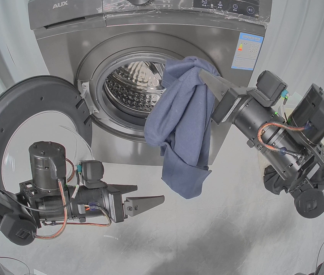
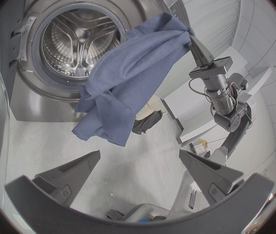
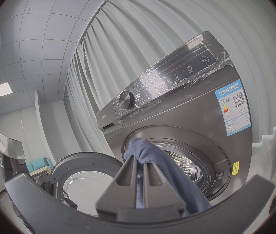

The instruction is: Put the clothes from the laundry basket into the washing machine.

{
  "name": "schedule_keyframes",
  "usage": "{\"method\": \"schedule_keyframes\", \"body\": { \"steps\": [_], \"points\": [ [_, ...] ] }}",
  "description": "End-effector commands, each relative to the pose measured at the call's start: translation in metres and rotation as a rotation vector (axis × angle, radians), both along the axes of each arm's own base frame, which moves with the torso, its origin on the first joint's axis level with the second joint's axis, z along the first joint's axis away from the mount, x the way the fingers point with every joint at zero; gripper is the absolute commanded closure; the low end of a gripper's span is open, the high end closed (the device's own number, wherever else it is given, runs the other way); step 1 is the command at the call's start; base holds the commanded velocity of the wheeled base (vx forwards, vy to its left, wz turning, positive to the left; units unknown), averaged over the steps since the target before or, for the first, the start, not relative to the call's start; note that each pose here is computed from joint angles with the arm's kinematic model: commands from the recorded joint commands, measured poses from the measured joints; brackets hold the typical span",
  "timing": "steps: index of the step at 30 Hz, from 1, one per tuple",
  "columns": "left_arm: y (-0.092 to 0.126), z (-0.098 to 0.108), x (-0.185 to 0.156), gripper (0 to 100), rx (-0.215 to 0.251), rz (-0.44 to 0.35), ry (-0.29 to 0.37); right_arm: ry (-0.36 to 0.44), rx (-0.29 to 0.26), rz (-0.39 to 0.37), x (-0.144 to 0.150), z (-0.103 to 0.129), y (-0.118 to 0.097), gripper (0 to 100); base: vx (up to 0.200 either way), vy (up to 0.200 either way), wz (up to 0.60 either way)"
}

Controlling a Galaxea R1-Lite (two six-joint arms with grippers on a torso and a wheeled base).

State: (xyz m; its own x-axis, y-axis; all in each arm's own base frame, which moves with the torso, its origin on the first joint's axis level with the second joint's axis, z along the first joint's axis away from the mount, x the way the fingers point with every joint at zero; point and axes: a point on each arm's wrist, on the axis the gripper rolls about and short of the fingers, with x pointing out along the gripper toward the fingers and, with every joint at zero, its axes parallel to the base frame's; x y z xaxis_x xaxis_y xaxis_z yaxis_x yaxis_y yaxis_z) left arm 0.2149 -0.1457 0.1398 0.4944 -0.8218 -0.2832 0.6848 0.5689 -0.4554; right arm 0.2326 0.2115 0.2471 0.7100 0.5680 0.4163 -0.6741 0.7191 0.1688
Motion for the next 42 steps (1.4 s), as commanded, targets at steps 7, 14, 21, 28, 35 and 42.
{"method": "schedule_keyframes", "body": {
  "steps": [7,14,21,28,35,42],
  "points": [
    [-0.011,-0.014,0.003,0,0.021,-0.029,0.038,0.002,-0.003,0.006,-0.001,-0.001,0.002,100,0.0,0.0,0.0],
    [-0.022,-0.023,0.014,0,0.031,-0.04,0.052,0.002,-0.003,0.006,-0.001,-0.001,0.002,100,0.0,0.0,0.0],
    [-0.041,-0.037,0.032,0,0.004,-0.043,0.047,0.004,-0.004,0.006,-0.001,-0.001,0.002,100,0.0,0.0,0.0],
    [-0.057,-0.053,0.047,0,-0.029,0.016,0.024,0.003,-0.005,0.016,-0.004,-0.001,0.004,100,0.0,0.0,0.0],
    [-0.063,-0.065,0.061,0,-0.029,0.046,0.014,0.004,-0.006,0.019,-0.004,-0.001,0.005,100,0.0,0.0,0.0],
    [-0.07,-0.059,0.075,0,-0.07,0.099,-0.059,0.009,-0.009,0.02,-0.005,-0.003,0.004,100,0.0,0.0,0.0]
  ]
}}
